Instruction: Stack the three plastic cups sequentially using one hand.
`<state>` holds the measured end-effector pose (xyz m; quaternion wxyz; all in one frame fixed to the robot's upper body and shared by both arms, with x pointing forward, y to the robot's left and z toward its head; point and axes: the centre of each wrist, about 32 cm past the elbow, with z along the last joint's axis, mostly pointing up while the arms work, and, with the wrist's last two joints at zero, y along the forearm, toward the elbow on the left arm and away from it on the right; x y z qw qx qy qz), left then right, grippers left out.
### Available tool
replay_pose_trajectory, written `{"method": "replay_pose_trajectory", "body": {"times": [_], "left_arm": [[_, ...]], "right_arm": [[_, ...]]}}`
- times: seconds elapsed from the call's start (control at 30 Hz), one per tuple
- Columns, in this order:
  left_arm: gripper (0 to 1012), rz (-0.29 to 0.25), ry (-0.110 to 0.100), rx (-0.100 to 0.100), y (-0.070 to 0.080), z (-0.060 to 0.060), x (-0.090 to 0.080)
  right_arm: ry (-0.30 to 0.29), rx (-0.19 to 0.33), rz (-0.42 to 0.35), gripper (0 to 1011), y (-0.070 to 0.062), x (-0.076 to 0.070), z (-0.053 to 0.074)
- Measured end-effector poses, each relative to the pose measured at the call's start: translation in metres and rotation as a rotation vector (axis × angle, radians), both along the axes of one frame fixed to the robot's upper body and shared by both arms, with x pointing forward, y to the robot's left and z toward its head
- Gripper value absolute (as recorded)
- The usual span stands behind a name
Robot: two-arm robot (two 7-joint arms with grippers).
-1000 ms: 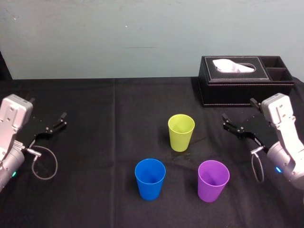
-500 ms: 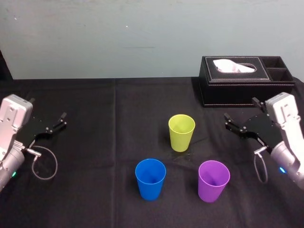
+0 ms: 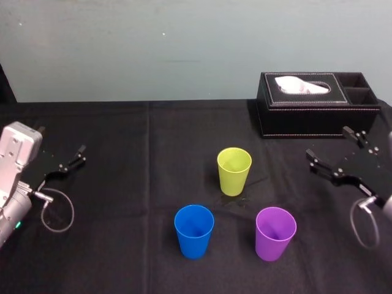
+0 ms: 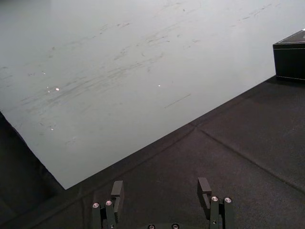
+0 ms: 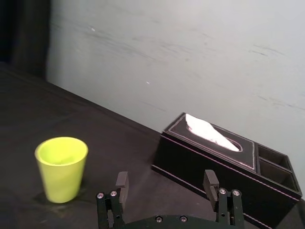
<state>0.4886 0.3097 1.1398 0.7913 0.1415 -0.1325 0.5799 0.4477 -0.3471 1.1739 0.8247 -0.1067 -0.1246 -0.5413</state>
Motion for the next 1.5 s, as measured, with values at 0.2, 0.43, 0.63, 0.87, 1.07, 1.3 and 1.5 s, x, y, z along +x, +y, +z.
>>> {"method": "replay_pose_trajectory", "body": {"times": [0.2,0.43,0.63,0.87,1.07,1.3,1.5], "left_arm": [[1011,0.000,0.000,0.000,0.000,0.000,0.000],[1012,0.000,0.000,0.000,0.000,0.000,0.000],[1011,0.000,0.000,0.000,0.000,0.000,0.000],[1012,0.000,0.000,0.000,0.000,0.000,0.000],[1011,0.000,0.000,0.000,0.000,0.000,0.000],[1011,0.000,0.000,0.000,0.000,0.000,0.000],[1011,0.000,0.000,0.000,0.000,0.000,0.000]], "right_arm": [[0.034,0.034,0.093,1000,-0.018,-0.016,0.013],[0.109,0.054,0.212,1000,-0.037,-0.030,0.022],[0.171,0.075,0.316,1000,-0.052,-0.040,0.025],[0.205,0.074,0.407,1000,-0.062,-0.048,0.023],[0.229,0.052,0.437,1000,-0.063,-0.052,0.014],[0.262,0.029,0.460,1000,-0.055,-0.055,-0.001],[0.292,0.025,0.482,1000,-0.049,-0.056,-0.011]]}}
